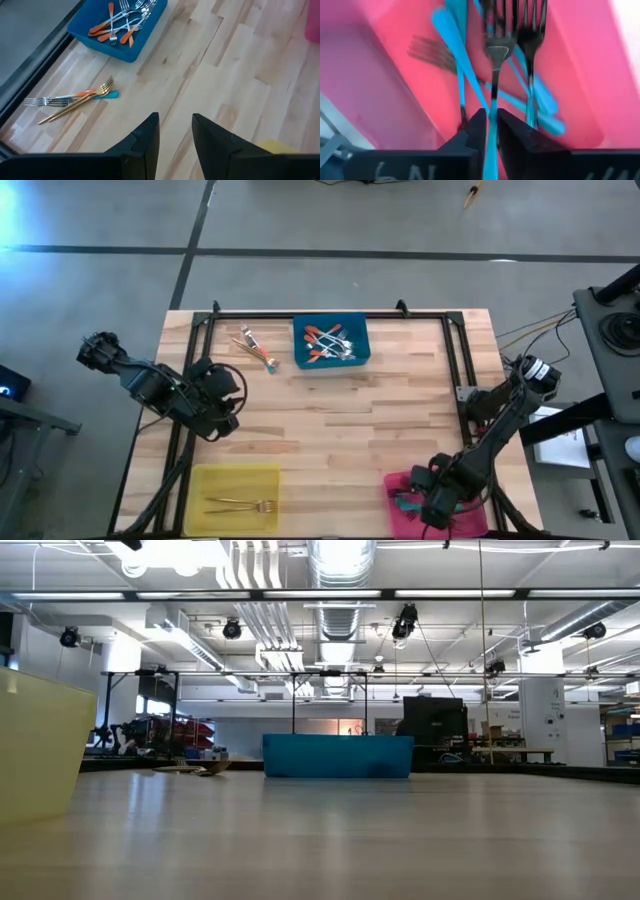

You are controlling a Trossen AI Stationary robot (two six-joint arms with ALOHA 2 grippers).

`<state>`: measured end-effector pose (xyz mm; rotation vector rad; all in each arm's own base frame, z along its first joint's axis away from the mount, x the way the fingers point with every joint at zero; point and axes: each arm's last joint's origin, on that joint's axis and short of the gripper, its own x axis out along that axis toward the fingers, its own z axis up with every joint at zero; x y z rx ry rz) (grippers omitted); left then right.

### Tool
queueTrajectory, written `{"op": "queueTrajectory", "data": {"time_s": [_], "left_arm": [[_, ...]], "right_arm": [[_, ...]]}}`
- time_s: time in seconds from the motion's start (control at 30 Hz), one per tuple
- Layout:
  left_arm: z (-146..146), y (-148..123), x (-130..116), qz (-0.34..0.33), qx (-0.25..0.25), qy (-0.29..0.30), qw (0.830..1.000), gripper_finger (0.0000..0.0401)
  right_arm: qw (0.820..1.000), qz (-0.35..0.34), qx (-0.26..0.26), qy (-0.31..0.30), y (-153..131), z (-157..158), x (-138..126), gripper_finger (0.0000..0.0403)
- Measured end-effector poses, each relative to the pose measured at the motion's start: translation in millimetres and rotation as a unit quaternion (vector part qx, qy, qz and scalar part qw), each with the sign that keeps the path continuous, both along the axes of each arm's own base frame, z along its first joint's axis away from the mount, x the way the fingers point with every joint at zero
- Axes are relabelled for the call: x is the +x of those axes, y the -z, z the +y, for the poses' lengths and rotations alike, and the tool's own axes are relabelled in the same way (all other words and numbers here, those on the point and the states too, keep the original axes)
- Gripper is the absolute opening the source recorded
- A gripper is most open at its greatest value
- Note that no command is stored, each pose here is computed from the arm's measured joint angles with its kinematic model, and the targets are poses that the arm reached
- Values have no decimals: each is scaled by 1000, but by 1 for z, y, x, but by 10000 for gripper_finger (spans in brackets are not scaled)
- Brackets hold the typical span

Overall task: Sort silverware by color (type)
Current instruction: Put the blue fork into the pink bin, then put the gold fork into the yellow bin

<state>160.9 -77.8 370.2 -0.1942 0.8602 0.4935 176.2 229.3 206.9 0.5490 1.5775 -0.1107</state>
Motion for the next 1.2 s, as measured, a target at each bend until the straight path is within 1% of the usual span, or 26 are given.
{"op": "queueTrajectory", "data": {"time_s": [0.07, 0.17, 0.3, 0.37, 0.53, 0.6, 0.7, 0.83, 0.9, 1.0, 1.07, 1.2], "left_arm": [[0, 0, 0, 1, -2, 2, 1000, 99], [0, 0, 0, 6, -10, 5, 1000, 99], [0, 0, 0, 9, -5, 12, 1000, 99], [0, 0, 0, 12, 1, 18, 1000, 99], [10, 4, 5, 33, 17, 16, 999, 99], [17, 7, 9, 56, 11, 20, 998, 99], [29, 18, 16, 100, -7, 41, 994, 99], [52, 43, 26, 153, -39, 82, 984, 99], [69, 59, 32, 167, -54, 95, 980, 99], [100, 84, 36, 173, -75, 98, 977, 99], [121, 101, 37, 167, -72, 93, 979, 99], [157, 125, 36, 128, -39, 94, 987, 96]], "right_arm": [[1000, 15, 6, 2, 1, 0, -2, 51], [1000, 17, 9, 2, 0, 0, -1, 74], [1000, -2, 20, -21, -8, 3, 3, 97], [999, -13, 27, -31, -13, 3, 8, 102], [998, -44, 40, -27, -27, -2, 25, 104], [997, -57, 41, -30, -32, -6, 32, 104], [995, -85, 27, -42, -38, -14, 42, 104], [995, -94, -1, -35, -45, -33, 49, 103], [995, -92, -13, -25, -50, -44, 50, 100], [996, -86, -30, -4, -58, -61, 48, 95], [995, -88, -43, 9, -63, -71, 46, 92], [991, -115, -60, 35, -77, -88, 41, 86]]}}
